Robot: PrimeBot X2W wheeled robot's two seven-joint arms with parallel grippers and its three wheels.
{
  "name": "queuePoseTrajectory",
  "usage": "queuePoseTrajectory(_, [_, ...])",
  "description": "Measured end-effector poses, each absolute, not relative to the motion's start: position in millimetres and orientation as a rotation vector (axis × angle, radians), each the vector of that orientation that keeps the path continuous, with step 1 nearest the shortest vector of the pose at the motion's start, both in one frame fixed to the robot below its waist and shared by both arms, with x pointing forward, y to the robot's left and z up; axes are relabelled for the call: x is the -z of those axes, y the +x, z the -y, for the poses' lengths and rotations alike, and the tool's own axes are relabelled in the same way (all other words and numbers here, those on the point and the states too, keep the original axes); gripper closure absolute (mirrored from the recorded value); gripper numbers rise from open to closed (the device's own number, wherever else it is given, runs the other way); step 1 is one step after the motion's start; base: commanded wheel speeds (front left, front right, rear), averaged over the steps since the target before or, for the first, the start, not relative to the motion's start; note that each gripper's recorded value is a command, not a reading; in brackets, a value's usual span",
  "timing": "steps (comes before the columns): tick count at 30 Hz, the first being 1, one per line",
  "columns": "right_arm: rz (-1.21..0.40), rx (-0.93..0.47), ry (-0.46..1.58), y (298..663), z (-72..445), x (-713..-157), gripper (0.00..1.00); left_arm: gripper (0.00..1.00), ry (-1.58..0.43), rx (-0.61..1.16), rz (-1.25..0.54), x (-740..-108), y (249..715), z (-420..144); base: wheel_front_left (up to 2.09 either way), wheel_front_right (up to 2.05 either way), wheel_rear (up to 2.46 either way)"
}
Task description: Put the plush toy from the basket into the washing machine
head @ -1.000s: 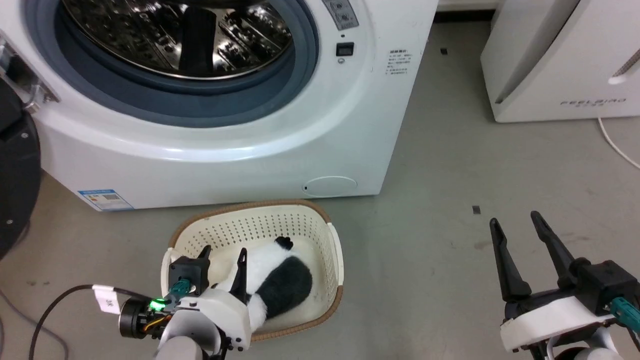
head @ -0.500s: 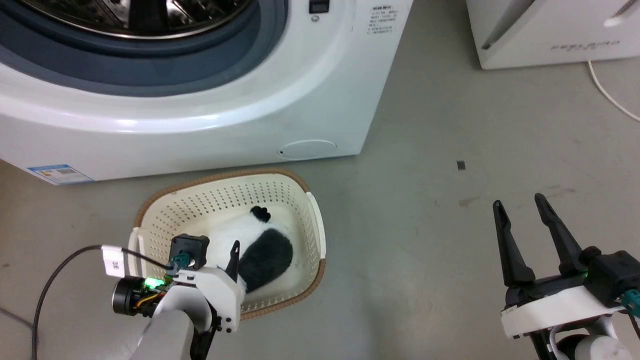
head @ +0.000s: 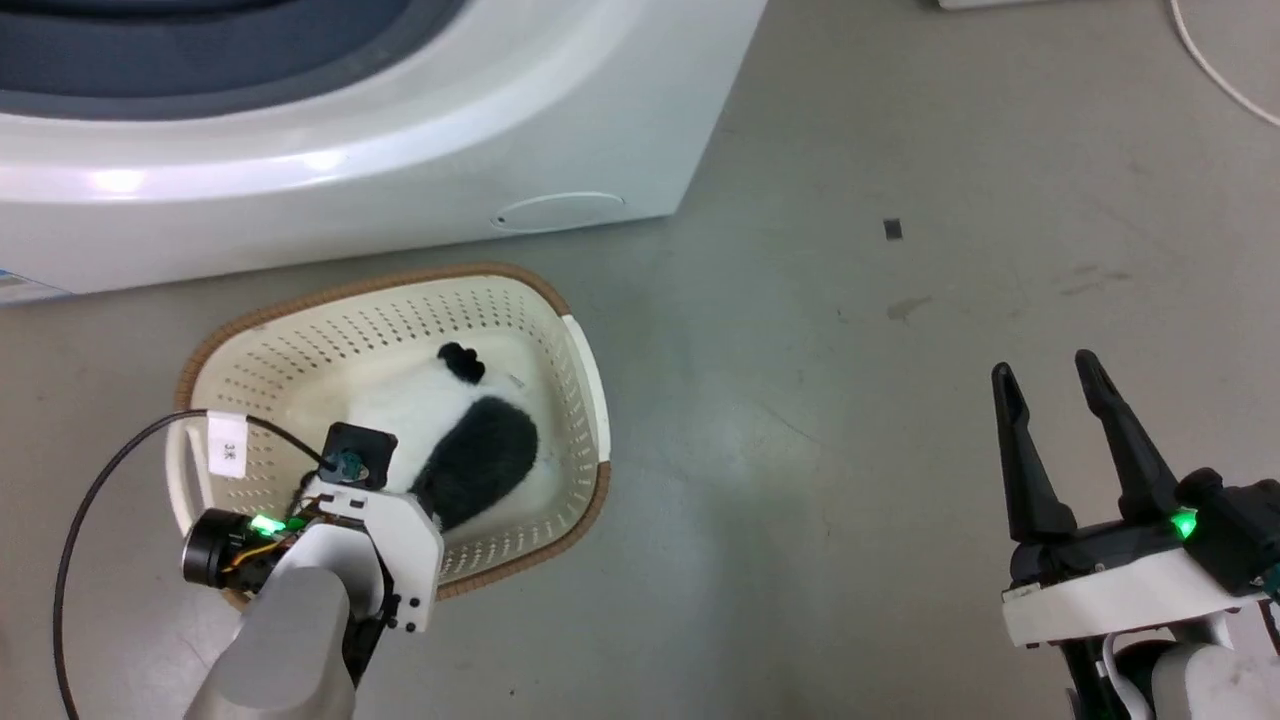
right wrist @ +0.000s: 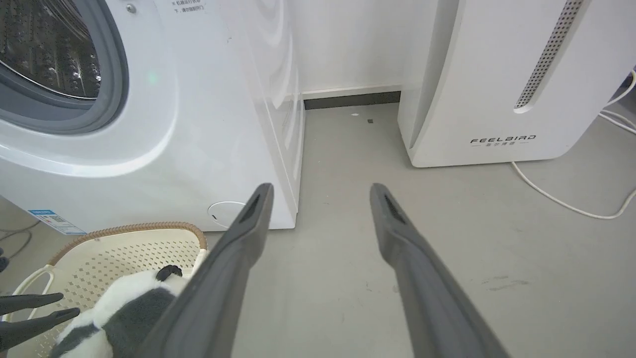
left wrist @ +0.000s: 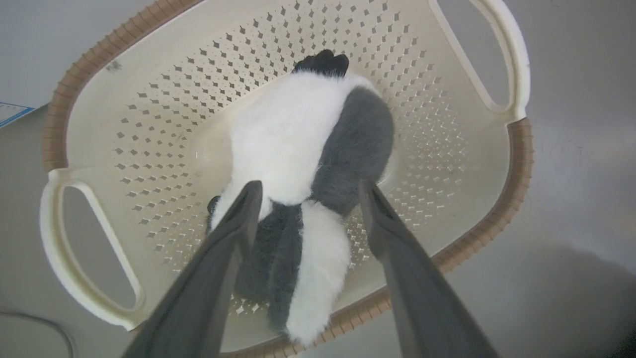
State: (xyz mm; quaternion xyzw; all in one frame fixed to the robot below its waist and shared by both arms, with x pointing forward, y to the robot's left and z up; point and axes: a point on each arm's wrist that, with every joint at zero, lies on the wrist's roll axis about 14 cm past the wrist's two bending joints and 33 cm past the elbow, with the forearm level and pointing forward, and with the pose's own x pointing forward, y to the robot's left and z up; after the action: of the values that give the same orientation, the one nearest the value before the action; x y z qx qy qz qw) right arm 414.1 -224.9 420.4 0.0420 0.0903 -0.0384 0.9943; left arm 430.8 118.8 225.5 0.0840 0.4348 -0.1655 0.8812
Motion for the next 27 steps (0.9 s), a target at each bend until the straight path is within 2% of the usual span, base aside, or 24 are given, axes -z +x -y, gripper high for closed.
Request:
queuePoseTrajectory(10, [-0.232, 0.117, 0.091, 414.2, 236.4, -395.7, 0.00, 0.00, 0.275, 0.442, -1.039, -177.3, 428.4, -117.5, 0.00, 0.00, 0.00])
queuePoseTrajectory(27, [-0.308, 0.162, 0.101, 416.2, 248.0, -353.9, 0.00, 0.00, 0.393, 0.496, -1.200, -103.8, 437.3, -129.0, 0.00, 0.00, 0.00])
